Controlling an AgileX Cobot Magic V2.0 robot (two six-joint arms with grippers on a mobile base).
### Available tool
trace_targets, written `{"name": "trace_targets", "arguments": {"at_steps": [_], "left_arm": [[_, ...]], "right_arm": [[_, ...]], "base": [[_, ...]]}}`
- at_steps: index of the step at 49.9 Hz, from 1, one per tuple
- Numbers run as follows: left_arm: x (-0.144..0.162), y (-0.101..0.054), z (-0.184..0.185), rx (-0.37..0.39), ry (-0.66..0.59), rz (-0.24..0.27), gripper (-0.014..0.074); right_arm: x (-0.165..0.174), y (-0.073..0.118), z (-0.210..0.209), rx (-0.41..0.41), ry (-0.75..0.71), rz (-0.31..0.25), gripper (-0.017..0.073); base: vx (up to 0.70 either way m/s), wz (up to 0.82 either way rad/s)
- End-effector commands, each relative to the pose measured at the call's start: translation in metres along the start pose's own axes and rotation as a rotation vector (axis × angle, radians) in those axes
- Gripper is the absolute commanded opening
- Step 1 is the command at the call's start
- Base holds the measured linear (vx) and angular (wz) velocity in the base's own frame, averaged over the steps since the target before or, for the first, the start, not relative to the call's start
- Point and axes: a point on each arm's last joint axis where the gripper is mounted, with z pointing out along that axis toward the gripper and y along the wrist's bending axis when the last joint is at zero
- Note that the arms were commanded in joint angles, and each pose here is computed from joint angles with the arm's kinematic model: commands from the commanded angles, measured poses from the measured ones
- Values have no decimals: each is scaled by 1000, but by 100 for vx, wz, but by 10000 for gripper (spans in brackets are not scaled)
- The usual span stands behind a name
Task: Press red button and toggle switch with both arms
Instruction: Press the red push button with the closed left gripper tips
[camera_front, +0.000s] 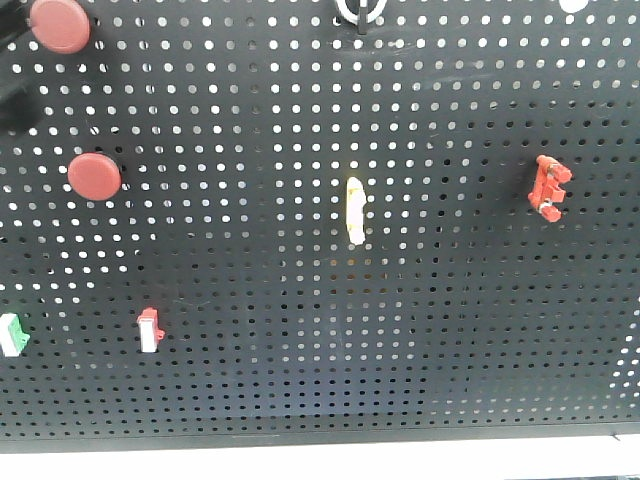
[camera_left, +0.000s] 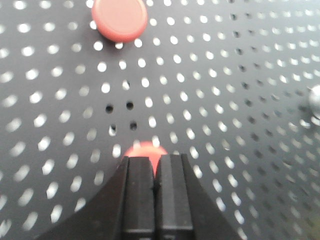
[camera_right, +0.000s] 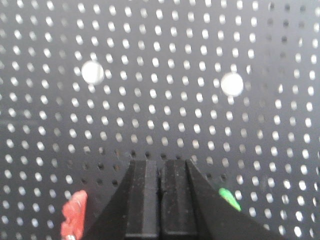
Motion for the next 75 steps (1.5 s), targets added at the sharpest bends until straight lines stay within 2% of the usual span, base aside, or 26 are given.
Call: {"name": "trace_targets", "arguments": {"at_steps": [1,13,51,61,67,75], "left_arm": [[-21,1,9,0,-110,-19,2],[-8,0,28,2,-66,-28,2],[5,-2,40,6,-65,-23,2],[-11,1,23,-3,-40,-22,2],[-26,5,2,-13,6,-23,2],[-49,8,-26,-25,-10,-22,2]], "right_arm": [[-19,1,0,-15,-115,-6,0],[-20,1,0,-17,-123,-5,0],[-20,1,0,-17,-123,-5,0],[-19,1,0,-16,-119,-5,0],[-19,1,0,-15,-116,-4,0],[-19,1,0,-16,-119,-5,0]], "base": [[0,0],[0,0],[0,0],[0,0],[0,0],[0,0]]}}
